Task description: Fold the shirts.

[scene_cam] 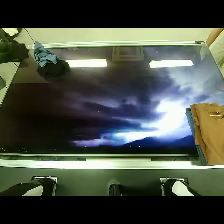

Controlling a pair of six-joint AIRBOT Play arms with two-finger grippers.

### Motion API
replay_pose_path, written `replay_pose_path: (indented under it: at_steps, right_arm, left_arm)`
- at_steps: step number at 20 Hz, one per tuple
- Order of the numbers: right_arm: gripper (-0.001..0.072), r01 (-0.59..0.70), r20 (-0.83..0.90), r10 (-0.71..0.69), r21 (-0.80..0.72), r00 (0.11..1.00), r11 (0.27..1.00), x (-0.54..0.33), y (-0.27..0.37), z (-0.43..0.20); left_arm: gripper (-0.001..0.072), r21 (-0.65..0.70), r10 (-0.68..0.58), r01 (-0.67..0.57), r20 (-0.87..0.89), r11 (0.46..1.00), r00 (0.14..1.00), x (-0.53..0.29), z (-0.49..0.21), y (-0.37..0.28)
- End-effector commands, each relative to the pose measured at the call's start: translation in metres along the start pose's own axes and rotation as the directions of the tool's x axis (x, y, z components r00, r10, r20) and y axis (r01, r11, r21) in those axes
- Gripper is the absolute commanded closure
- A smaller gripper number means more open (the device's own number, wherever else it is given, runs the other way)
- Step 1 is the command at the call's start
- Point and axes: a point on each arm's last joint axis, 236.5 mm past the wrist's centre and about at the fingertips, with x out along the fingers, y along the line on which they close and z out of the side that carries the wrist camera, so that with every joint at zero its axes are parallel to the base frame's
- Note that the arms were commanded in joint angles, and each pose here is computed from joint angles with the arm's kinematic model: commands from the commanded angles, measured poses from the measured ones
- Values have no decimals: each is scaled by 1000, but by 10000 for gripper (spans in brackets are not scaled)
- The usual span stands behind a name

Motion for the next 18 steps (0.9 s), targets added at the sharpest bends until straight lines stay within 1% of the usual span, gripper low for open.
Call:
replay_pose_path:
  at_steps: [1,2,3,4,5,6,7,9,12,18]
  right_arm:
    - [42,-270,-140,253,-117,957,956,3,161,-58]
    - [42,-268,-305,216,-142,928,953,17,180,-114]
    - [42,-272,-444,170,-176,880,946,26,190,-165]
    - [41,-286,-554,128,-208,822,935,31,198,-210]
    - [39,-299,-630,86,-240,772,924,34,203,-246]
    - [37,-307,-668,52,-271,743,912,36,205,-269]
    - [10,-307,-680,17,-307,733,901,39,205,-283]
    - [9,-312,-691,-18,-350,723,883,39,207,-295]
    - [21,-324,-696,-13,-351,718,878,37,209,-296]
    - [22,-325,-697,-13,-351,717,879,37,209,-296]
  left_arm:
    - [359,2,246,-259,-318,966,916,16,-86,55]
    - [148,-11,232,-267,-466,964,854,20,-134,52]
    - [105,7,200,-243,-590,970,782,22,-183,43]
    - [106,9,159,-202,-646,979,746,23,-219,31]
    - [106,-10,122,-169,-653,986,747,24,-243,20]
    - [106,-42,104,-165,-624,985,774,24,-254,14]
    - [106,-57,99,-164,-587,985,804,23,-258,11]
    - [106,-59,96,-153,-548,986,831,18,-260,10]
    - [106,-59,96,-153,-548,986,831,16,-260,10]
    - [106,-59,96,-153,-551,986,829,17,-261,10]
